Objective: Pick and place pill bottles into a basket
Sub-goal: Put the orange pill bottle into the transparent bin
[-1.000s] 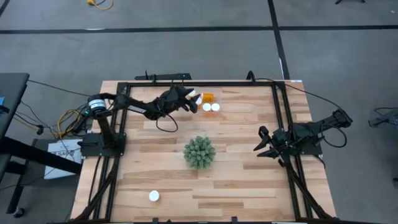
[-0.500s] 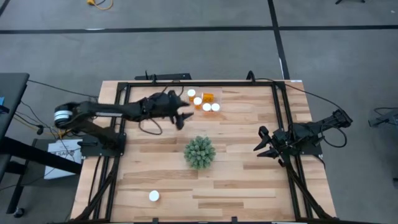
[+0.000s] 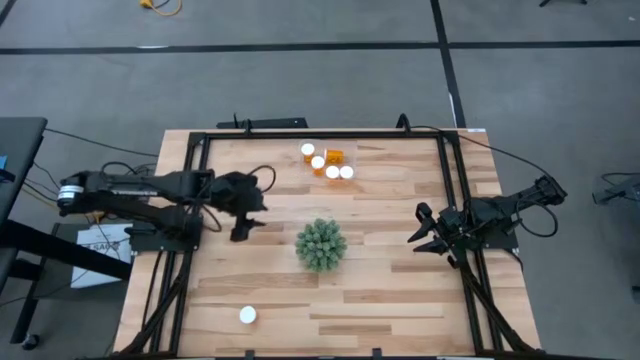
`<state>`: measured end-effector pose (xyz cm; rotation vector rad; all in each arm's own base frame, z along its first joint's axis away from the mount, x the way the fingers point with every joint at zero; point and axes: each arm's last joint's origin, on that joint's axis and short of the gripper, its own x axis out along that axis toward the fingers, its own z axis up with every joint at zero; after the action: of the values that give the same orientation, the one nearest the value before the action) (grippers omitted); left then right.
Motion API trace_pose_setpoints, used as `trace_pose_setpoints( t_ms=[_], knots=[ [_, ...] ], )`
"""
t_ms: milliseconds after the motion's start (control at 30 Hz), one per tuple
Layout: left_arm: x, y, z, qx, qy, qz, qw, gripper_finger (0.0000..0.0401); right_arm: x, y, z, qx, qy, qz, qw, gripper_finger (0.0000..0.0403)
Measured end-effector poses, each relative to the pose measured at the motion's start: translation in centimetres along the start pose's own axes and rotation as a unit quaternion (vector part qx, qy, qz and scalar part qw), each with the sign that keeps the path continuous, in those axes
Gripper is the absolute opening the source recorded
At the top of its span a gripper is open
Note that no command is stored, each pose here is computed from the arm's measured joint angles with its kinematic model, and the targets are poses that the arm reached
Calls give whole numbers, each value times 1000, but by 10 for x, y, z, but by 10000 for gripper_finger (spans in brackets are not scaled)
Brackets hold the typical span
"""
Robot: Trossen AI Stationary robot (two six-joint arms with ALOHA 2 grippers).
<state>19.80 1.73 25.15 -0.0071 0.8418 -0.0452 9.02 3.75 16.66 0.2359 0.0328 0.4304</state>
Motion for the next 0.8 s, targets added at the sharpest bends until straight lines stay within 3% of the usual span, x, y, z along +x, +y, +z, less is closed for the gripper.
trace_pose_setpoints(
  t_ms=[400, 600, 800],
  knots=[
    [-16, -31, -27, 55, 110, -61, 991, 206, 0, 0, 0, 0, 0, 0, 1000, 120],
    [-20, -53, -32, 91, 124, -119, 981, 206, 0, 0, 0, 0, 0, 0, 1000, 120],
    [-23, -77, -35, 93, 130, -134, 978, 206, 0, 0, 0, 0, 0, 0, 1000, 120]
  ],
)
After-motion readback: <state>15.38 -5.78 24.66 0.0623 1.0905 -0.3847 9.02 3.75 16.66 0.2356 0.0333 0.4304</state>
